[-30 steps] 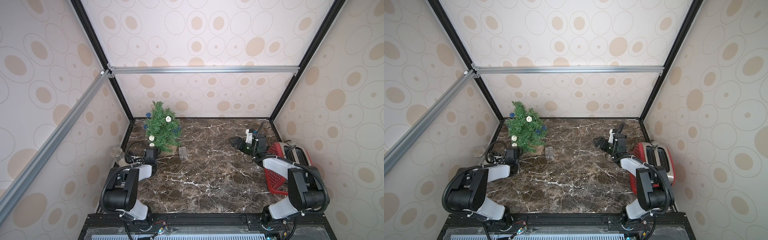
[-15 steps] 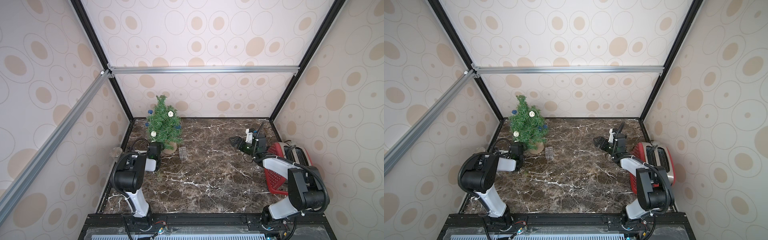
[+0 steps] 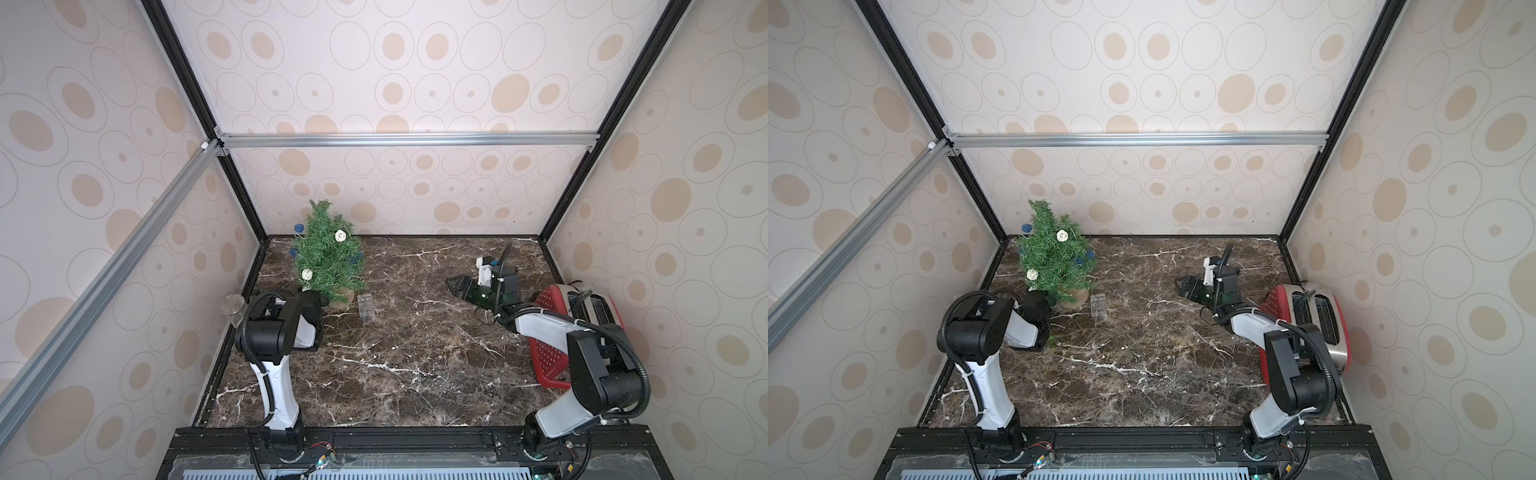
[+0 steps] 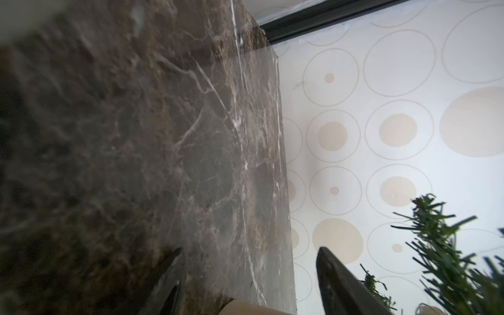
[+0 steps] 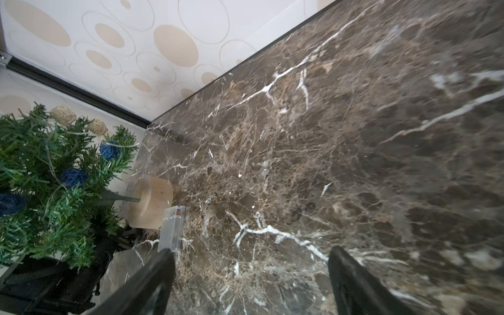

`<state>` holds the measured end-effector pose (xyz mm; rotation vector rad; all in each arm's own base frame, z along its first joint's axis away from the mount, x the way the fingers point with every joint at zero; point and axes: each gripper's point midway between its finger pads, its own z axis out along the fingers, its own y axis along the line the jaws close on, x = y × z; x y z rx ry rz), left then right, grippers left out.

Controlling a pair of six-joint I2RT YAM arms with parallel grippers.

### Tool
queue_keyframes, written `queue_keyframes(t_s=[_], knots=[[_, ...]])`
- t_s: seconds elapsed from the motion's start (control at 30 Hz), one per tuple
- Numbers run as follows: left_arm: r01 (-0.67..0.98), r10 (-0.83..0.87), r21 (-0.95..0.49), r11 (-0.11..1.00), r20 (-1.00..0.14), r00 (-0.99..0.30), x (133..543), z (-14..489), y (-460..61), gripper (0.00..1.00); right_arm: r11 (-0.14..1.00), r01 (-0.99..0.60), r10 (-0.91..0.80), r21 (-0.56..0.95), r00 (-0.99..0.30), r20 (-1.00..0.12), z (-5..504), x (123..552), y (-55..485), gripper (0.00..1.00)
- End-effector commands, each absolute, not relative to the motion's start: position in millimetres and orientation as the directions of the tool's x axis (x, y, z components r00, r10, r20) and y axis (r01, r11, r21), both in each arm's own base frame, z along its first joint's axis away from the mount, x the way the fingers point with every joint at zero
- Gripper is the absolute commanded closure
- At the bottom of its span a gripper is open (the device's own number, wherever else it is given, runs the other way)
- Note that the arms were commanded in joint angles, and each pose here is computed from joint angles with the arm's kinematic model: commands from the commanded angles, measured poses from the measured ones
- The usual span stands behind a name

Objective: Remove string lights from the small christmas tree
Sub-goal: Move the christmas tree to the center of the board.

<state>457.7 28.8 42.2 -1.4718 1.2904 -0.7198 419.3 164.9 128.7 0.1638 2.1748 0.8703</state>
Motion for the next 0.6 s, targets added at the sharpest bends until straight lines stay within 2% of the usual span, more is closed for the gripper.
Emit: queue_keyframes(t_s=[0.0,0.23,0.57], knots=[[-0.553,-0.980,-0.827,0.105,-0.182,0.086,431,-37,9,0.27,0.761,-0.187,0.343,0.621,-0.697,-0.630,130,421,179,0.12],[-0.472,-0.993,-0.873,0.121,-0.113,-0.045,458,-48,-10,0.30,0.766,-0.204,0.321,0.610,-0.700,-0.638,132,413,189,0.13],[-0.381,-0.953,-0.898,0.220,-0.114,-0.281,486,-40,-53,0.30,0.773,-0.198,0.314,0.603,-0.706,-0.634,128,406,188,0.13]])
